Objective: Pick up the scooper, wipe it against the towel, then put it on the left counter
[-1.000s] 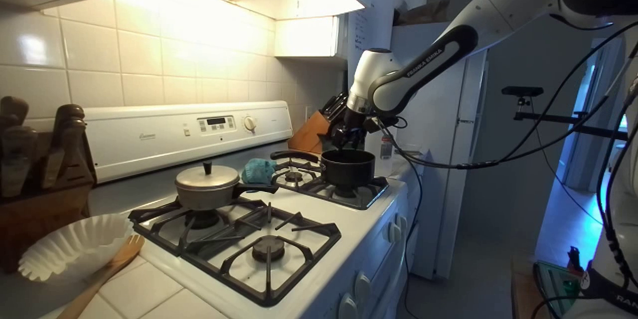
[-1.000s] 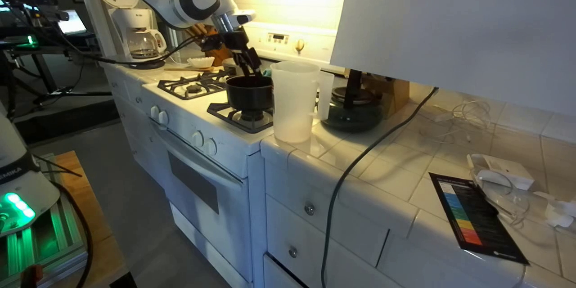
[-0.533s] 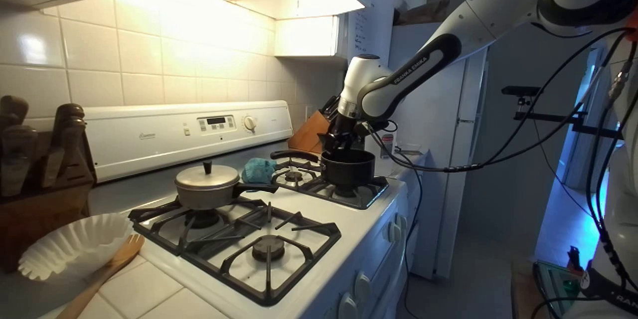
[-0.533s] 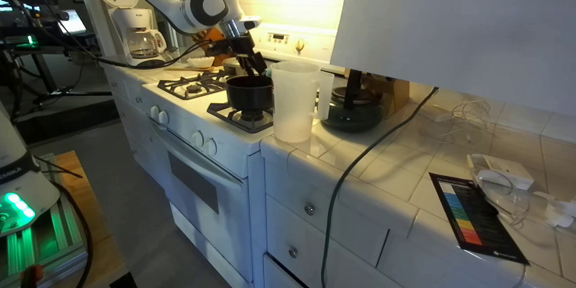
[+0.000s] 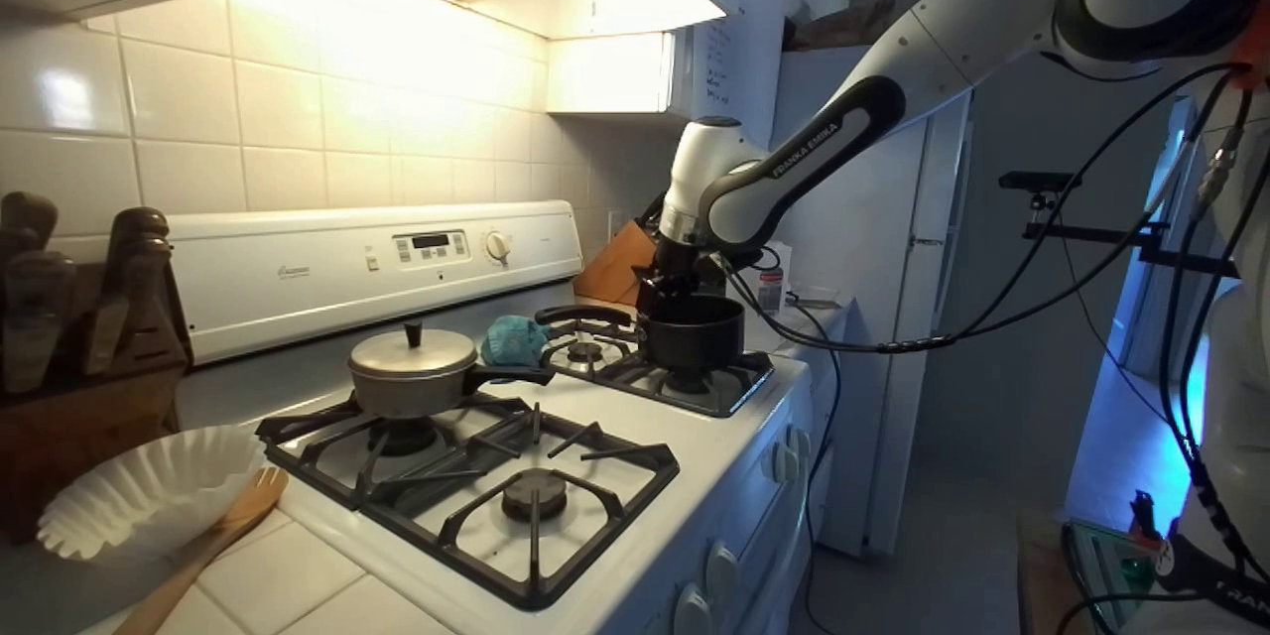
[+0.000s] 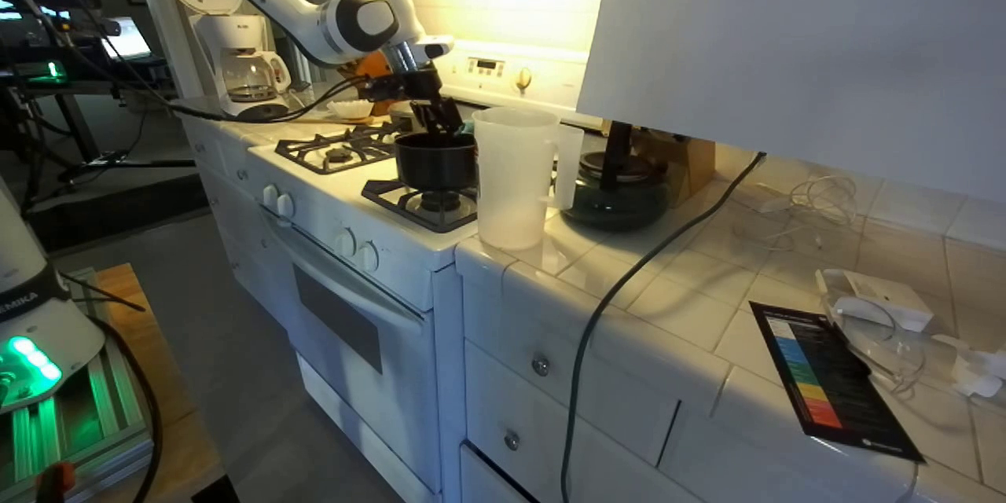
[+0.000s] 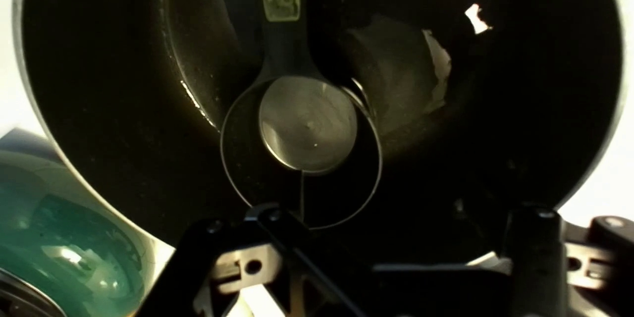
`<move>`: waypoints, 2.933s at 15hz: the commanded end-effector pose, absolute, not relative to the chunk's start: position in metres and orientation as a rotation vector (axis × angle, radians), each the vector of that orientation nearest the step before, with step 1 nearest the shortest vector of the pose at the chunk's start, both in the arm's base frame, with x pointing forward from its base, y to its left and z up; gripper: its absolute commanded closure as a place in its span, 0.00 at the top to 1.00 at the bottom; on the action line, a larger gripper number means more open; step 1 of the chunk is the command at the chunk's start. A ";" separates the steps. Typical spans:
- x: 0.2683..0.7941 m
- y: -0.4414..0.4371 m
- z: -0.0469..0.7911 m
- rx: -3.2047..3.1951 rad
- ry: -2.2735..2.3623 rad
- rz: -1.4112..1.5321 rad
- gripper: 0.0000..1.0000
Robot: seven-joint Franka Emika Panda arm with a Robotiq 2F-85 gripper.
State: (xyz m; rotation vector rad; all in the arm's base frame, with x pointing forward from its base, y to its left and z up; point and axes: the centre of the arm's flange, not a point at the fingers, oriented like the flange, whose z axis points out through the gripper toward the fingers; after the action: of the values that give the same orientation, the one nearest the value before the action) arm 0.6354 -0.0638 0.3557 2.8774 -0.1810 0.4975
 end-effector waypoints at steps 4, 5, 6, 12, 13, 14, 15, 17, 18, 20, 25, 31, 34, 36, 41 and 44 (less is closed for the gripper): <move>0.617 -0.081 0.350 2.866 -0.233 0.458 0.83; 0.614 -0.083 0.348 2.870 -0.240 0.445 0.67; 0.612 -0.083 0.346 2.873 -0.242 0.437 0.57; 0.607 -0.082 0.342 2.879 -0.242 0.421 0.13; 0.607 -0.082 0.343 2.878 -0.241 0.423 0.07; 0.607 -0.082 0.344 2.876 -0.241 0.427 0.01; 0.607 -0.082 0.346 2.875 -0.240 0.432 0.00; 0.607 -0.083 0.351 2.872 -0.246 0.448 0.00; 0.606 -0.084 0.354 2.873 -0.248 0.457 0.00; 0.603 -0.084 0.364 2.874 -0.264 0.499 0.01; 0.587 -0.076 0.405 2.908 -0.293 0.636 0.01; 0.564 -0.063 0.441 2.961 -0.384 0.822 0.01; 0.557 -0.061 0.454 2.978 -0.462 0.904 0.01; 0.557 -0.063 0.460 2.970 -0.490 0.942 0.01; 0.556 -0.072 0.462 2.921 -0.544 0.997 0.01; 0.560 -0.072 0.457 2.958 -0.552 0.935 0.01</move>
State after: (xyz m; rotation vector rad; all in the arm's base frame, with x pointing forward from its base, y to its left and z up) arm 0.5671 -0.0751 0.4621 2.9336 -0.5236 0.9708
